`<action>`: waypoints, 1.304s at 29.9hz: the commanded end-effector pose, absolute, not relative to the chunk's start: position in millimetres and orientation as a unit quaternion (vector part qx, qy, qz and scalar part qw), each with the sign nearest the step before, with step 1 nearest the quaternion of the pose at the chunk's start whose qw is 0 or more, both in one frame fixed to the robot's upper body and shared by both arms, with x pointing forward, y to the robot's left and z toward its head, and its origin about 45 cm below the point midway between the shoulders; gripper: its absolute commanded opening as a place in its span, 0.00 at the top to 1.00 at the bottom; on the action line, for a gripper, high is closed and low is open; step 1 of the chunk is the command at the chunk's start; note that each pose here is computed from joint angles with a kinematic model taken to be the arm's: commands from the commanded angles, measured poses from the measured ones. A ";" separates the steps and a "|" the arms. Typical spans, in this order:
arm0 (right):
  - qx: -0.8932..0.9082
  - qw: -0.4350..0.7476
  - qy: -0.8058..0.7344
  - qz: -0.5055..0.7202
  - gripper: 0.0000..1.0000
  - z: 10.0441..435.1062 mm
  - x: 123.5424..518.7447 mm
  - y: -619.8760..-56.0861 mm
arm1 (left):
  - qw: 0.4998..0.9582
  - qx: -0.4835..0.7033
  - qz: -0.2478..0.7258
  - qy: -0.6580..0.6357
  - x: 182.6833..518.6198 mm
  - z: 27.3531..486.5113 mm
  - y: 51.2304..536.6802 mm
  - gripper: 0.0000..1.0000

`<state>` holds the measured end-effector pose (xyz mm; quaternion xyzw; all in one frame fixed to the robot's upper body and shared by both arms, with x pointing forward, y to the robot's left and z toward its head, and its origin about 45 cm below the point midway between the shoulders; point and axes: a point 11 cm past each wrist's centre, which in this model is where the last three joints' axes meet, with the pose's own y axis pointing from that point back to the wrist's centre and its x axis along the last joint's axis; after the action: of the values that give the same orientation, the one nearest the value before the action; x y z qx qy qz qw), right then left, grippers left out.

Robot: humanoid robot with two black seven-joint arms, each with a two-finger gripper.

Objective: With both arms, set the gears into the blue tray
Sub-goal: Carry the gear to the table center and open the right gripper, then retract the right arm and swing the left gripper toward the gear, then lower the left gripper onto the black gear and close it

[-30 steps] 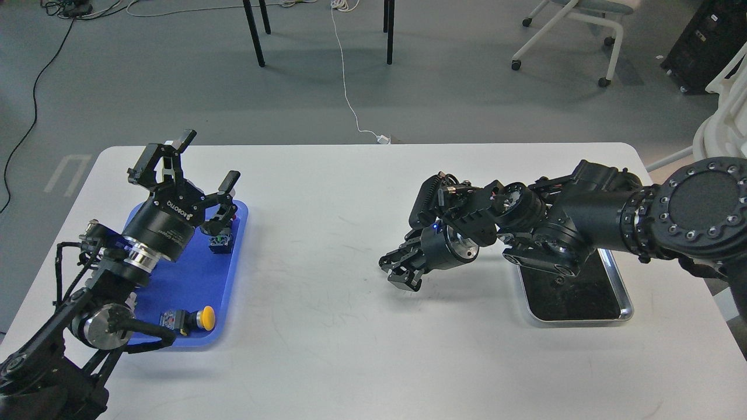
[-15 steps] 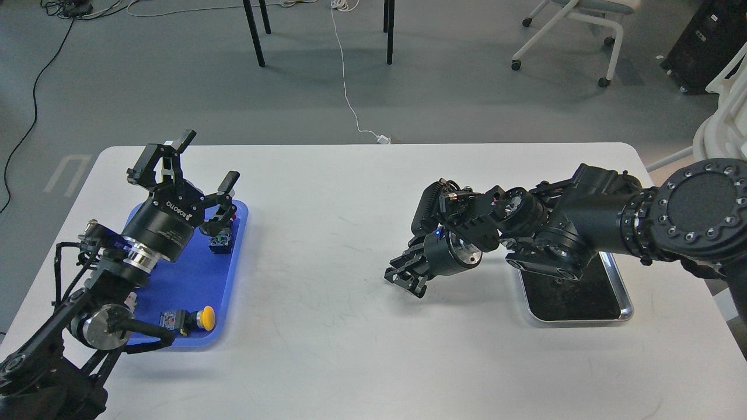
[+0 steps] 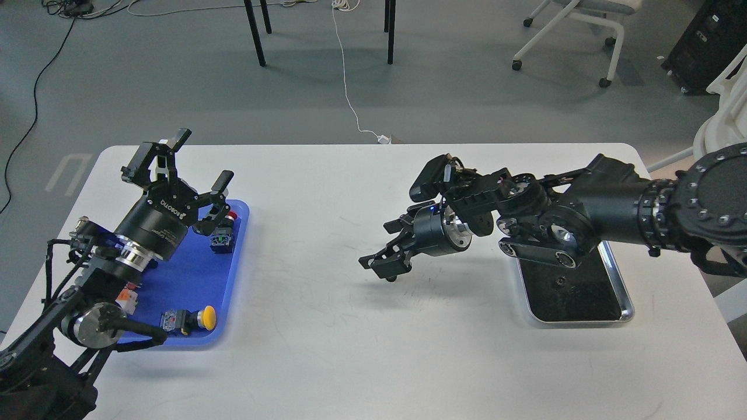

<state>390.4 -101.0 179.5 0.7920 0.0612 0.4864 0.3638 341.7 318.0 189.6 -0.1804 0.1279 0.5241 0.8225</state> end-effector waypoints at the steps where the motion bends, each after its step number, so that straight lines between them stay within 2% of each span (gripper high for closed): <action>1: 0.867 0.314 -0.088 0.378 0.03 196.5 398.0 -126.6 | 0.830 -0.170 0.522 0.099 343.7 196.9 322.6 0.01; 8: 0.902 0.138 -0.390 0.122 0.03 202.1 410.2 -189.3 | 0.853 -0.130 0.503 0.046 342.9 200.9 312.9 0.01; 13: 0.856 -0.002 -0.516 -0.023 0.03 194.1 405.7 -235.1 | 0.891 -0.073 0.447 -0.040 344.5 218.0 283.8 0.01; 18: 0.809 -0.132 -0.549 -0.162 0.03 184.6 392.0 -280.1 | 0.933 0.011 0.315 -0.174 343.5 233.0 219.9 0.01; 21: 0.783 -0.177 -0.561 -0.204 0.02 180.5 385.0 -304.4 | 0.937 0.094 0.212 -0.260 341.7 228.4 180.1 0.01; 25: 0.769 -0.176 -0.573 -0.222 0.02 165.1 371.1 -316.9 | 0.892 0.208 0.070 -0.394 339.3 214.1 139.8 0.01; 30: 0.760 -0.175 -0.586 -0.220 0.02 164.1 363.9 -335.5 | 0.810 0.291 -0.045 -0.507 345.8 188.1 116.8 0.01; 35: 0.771 -0.183 -0.568 -0.222 0.02 166.8 352.5 -354.4 | 0.751 0.331 -0.116 -0.559 352.1 164.9 95.1 0.03; 39: 0.771 -0.181 -0.567 -0.226 0.02 163.1 347.8 -356.6 | 0.750 0.341 -0.118 -0.554 360.2 154.5 79.9 0.06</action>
<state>350.8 -354.7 165.1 0.7706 -0.5682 -0.2237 -0.1825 355.4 89.6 160.9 0.3335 -0.5548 -0.1132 0.7538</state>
